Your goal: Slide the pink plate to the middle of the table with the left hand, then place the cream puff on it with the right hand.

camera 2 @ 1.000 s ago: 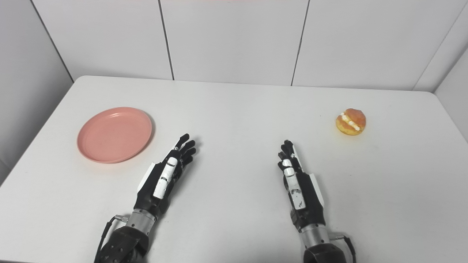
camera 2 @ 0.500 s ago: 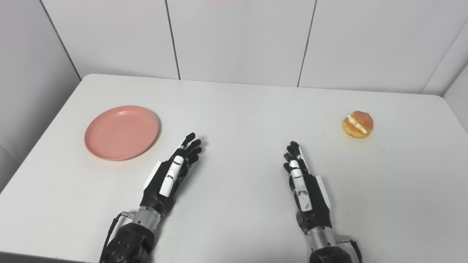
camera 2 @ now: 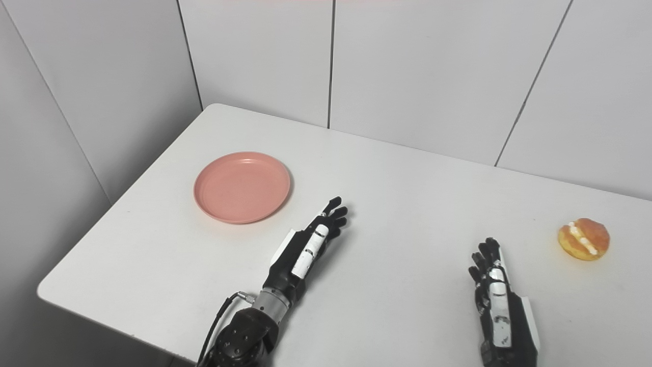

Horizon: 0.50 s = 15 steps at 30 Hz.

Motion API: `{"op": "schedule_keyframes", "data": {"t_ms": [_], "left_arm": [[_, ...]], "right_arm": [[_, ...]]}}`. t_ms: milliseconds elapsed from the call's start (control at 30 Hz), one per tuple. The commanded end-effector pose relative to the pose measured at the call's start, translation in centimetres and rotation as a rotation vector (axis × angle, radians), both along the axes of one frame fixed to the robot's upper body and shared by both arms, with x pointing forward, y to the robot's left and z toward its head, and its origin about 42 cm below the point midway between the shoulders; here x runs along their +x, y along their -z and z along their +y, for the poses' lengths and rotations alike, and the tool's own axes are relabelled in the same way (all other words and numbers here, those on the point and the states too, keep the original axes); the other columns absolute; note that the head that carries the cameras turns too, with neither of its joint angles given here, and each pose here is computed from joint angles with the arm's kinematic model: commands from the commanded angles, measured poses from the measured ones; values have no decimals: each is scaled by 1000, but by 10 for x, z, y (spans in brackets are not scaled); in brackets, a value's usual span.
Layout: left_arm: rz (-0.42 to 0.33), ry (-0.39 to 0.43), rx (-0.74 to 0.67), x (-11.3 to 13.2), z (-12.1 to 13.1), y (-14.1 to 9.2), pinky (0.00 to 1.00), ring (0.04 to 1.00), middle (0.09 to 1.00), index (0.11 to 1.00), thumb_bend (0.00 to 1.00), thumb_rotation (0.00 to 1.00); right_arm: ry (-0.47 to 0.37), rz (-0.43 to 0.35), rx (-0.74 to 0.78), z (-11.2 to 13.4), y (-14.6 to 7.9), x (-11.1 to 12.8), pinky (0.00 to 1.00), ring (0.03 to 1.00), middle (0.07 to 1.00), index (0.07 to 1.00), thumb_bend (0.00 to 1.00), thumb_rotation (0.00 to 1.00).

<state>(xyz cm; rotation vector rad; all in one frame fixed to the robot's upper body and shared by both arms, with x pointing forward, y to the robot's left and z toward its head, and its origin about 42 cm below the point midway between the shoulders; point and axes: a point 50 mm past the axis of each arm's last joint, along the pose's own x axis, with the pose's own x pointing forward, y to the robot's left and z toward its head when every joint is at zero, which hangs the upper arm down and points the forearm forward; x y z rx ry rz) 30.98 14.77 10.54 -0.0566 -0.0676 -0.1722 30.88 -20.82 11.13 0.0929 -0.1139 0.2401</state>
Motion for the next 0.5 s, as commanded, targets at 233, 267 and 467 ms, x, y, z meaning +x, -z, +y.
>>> {"op": "schedule_keyframes", "data": {"t_ms": [233,267,467], "left_arm": [[116,28,16,-16,-11,36,1000,1000,1000,1000,414,1000],[115,26,16,-16,-11,36,1000,1000,1000,1000,414,1000],[109,22,12,-16,-8,35,990,993,1000,1000,397,1000]], "right_arm": [[10,31,-4,-8,17,-12,1000,1000,1000,1000,305,1000],[9,31,-2,-8,17,-12,1000,1000,1000,1000,304,1000],[7,35,6,-5,16,-11,1000,1000,1000,1000,325,1000]]}}
